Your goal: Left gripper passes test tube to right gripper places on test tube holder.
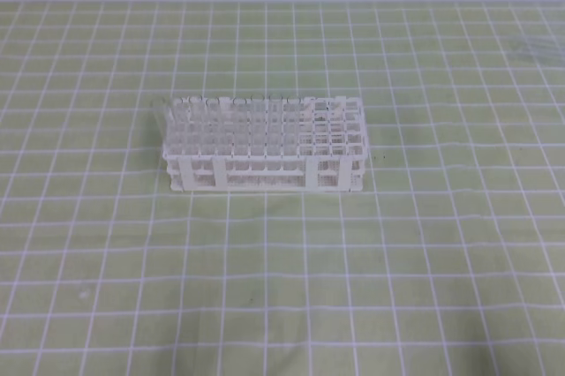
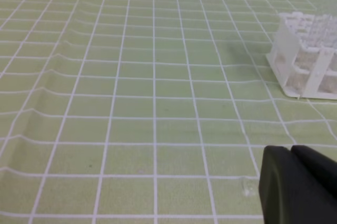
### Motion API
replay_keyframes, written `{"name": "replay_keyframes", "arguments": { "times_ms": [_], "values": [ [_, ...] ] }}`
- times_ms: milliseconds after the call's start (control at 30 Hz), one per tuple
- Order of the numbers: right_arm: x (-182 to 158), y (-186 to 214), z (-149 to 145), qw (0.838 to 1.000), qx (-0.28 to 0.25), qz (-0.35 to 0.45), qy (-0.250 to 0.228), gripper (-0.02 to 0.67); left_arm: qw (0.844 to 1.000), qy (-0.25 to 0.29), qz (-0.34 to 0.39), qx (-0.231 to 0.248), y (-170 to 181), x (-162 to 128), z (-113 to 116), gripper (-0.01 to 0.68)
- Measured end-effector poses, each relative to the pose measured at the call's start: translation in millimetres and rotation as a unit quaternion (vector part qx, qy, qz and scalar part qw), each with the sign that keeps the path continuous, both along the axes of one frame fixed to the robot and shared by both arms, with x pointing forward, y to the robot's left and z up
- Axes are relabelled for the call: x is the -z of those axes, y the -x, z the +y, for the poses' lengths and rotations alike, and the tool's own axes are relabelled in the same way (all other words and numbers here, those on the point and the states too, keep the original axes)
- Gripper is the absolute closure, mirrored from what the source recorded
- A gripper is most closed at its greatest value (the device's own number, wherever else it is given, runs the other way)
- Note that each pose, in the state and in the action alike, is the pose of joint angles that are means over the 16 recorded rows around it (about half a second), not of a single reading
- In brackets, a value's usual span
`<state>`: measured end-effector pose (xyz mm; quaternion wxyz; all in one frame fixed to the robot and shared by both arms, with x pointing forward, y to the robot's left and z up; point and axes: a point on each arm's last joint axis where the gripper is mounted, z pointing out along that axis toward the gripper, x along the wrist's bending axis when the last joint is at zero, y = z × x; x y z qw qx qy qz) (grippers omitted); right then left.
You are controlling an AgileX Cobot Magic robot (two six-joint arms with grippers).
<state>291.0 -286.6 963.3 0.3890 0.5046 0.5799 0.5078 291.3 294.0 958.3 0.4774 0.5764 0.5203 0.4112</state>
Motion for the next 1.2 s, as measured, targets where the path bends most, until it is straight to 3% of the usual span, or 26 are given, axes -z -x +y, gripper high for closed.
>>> {"name": "replay_keyframes", "arguments": {
  "times_ms": [1200],
  "values": [
    [0.0, 0.0, 0.0, 1.0, 0.0, 0.0, 0.0, 0.666, 1.0, -0.005, 0.0, 0.001, 0.3, 0.5, 0.1, 0.675]
  ]
}}
